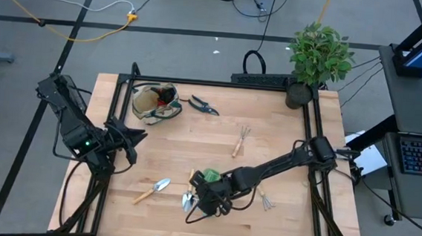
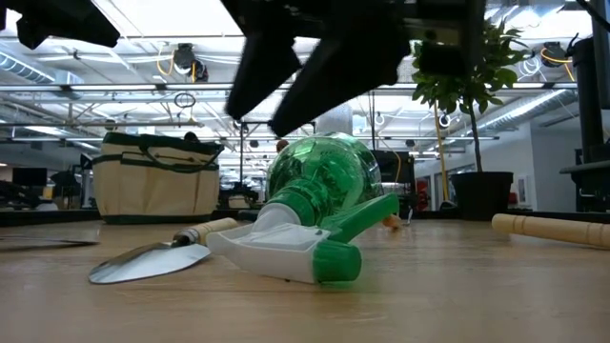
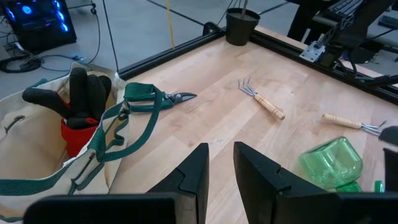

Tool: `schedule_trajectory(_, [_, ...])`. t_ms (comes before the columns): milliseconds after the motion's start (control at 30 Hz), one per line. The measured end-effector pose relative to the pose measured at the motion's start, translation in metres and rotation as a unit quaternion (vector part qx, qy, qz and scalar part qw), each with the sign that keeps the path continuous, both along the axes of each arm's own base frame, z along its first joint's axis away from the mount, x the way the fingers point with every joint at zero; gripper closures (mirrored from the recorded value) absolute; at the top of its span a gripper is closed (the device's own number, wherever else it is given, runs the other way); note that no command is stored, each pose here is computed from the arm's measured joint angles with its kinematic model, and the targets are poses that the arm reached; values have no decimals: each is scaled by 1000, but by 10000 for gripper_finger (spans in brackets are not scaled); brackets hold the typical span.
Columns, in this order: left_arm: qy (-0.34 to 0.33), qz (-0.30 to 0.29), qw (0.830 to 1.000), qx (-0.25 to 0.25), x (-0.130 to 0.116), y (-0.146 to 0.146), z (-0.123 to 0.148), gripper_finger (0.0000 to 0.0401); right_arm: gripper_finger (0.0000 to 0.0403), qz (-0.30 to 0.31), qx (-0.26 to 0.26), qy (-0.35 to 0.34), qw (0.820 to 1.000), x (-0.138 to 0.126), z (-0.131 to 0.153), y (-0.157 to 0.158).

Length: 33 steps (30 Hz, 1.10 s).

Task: Pick & Place Garden tools in Gardening bag
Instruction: Put the green spray bottle into the gardening bag

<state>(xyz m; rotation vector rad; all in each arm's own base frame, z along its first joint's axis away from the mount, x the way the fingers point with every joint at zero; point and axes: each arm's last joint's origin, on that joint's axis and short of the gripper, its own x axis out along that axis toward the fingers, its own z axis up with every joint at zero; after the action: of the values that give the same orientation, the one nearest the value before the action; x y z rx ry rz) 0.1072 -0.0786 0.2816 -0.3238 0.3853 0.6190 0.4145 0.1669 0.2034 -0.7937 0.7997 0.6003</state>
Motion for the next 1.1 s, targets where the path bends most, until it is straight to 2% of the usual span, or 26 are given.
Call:
schedule_trajectory(267, [4, -2, 1000, -2, 0, 0, 0, 325, 222, 2, -18, 42, 999, -3, -13, -2])
schedule_trajectory(567, [5, -4, 1000, -5, 0, -1, 0, 324, 222, 10, -36, 57, 998, 3, -35, -2])
schedule_trajectory(700, [6, -4, 1000, -6, 0, -1, 0, 324, 222, 10, -61, 79, 995, 0, -42, -5])
schedule_trajectory(1100, [6, -5, 1000, -5, 0, -1, 0, 325, 222, -30, -48, 88, 994, 5, -41, -21])
